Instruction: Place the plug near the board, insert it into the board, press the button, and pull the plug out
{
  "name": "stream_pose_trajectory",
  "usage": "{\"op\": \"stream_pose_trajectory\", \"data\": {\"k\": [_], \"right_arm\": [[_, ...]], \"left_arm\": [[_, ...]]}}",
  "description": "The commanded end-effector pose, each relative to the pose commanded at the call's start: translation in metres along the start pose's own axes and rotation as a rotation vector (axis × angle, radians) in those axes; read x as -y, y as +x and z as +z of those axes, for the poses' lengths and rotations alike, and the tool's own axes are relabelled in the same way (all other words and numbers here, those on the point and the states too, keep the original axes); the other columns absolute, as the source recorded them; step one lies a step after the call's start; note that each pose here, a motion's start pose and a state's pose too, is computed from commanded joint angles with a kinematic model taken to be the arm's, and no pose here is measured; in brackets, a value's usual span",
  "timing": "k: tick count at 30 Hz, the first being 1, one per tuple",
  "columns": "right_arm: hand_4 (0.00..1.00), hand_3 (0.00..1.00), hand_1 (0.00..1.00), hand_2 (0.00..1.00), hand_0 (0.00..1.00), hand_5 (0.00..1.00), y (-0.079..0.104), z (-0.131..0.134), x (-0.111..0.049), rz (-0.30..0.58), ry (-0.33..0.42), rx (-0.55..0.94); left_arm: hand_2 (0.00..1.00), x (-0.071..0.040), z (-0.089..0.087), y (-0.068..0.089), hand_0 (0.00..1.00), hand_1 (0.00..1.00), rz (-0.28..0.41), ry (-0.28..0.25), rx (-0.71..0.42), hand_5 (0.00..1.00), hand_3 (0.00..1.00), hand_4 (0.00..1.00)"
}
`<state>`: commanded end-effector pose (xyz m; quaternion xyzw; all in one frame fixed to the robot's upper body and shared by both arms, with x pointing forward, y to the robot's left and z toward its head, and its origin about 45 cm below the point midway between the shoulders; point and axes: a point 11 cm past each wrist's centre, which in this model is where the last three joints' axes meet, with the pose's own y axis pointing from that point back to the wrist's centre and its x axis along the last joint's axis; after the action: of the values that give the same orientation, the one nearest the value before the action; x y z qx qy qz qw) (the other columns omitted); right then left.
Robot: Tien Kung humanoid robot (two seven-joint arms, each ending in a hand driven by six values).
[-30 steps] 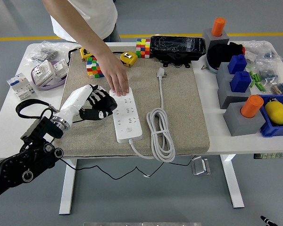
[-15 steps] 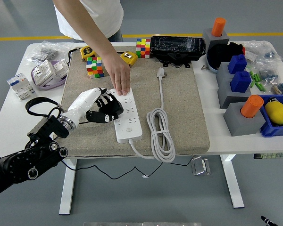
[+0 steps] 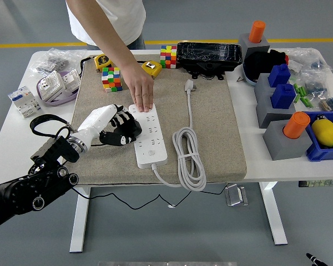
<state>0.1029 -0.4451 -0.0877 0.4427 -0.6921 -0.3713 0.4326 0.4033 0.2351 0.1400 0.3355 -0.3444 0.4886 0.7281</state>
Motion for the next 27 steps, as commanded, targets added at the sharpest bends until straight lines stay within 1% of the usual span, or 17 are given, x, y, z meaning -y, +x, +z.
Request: {"op": "stream_pose_trajectory", "data": {"k": [9, 10, 15, 16, 21, 22, 27], "right_arm": [[0.946, 0.552, 0.641, 0.646, 0.603, 0.494, -0.0008, -0.0001, -0.0001, -0.003, 0.001, -0.002], [0.946, 0.552, 0.641, 0.646, 0.603, 0.494, -0.0008, 0.0, -0.0001, -0.003, 0.001, -0.002], [0.946, 0.552, 0.641, 0.646, 0.603, 0.494, -0.0013, -0.0002, -0.0001, -0.004, 0.001, -0.002], [0.946, 0.552, 0.641, 0.646, 0.604, 0.493, -0.0014, -0.0001, -0.0001, -0.005, 0.001, -0.002], [0.946, 0.552, 0.641, 0.646, 0.604, 0.493, -0.0011, -0.0005, -0.0001, -0.004, 0.002, -0.001], [0.946, 0.552, 0.641, 0.646, 0.603, 0.492, -0.0011, -0.0004, -0.0001, -0.004, 0.002, -0.001], [0.946, 0.552, 0.641, 0.646, 0.603, 0.492, -0.0018, 0.0001, -0.0001, -0.006, 0.002, -0.003]], "left_arm": [[0.46, -0.0002, -0.001, -0.001, 0.416, 0.418, -0.003, -0.002, 0.006, 0.002, 0.54, 0.75], [0.546, -0.0003, -0.0014, -0.0012, 0.447, 0.493, -0.005, -0.001, 0.005, 0.002, 0.573, 0.792], [0.546, -0.0008, -0.0045, -0.0014, 0.447, 0.493, -0.012, 0.008, -0.01, 0.002, 0.573, 0.792], [0.77, -0.0009, -0.0054, -0.0015, 0.673, 0.748, -0.014, 0.011, -0.017, 0.239, 0.813, 0.998], [0.77, -0.0012, -0.007, -0.0016, 0.673, 0.748, -0.017, 0.014, -0.017, 0.239, 0.813, 0.998], [0.826, -0.0015, -0.0066, -0.0011, 0.703, 0.788, -0.014, 0.01, -0.023, 0.34, 0.878, 0.998], [0.826, -0.0023, -0.0045, 0.0012, 0.703, 0.788, -0.002, -0.006, -0.033, 0.34, 0.878, 0.998]]}}
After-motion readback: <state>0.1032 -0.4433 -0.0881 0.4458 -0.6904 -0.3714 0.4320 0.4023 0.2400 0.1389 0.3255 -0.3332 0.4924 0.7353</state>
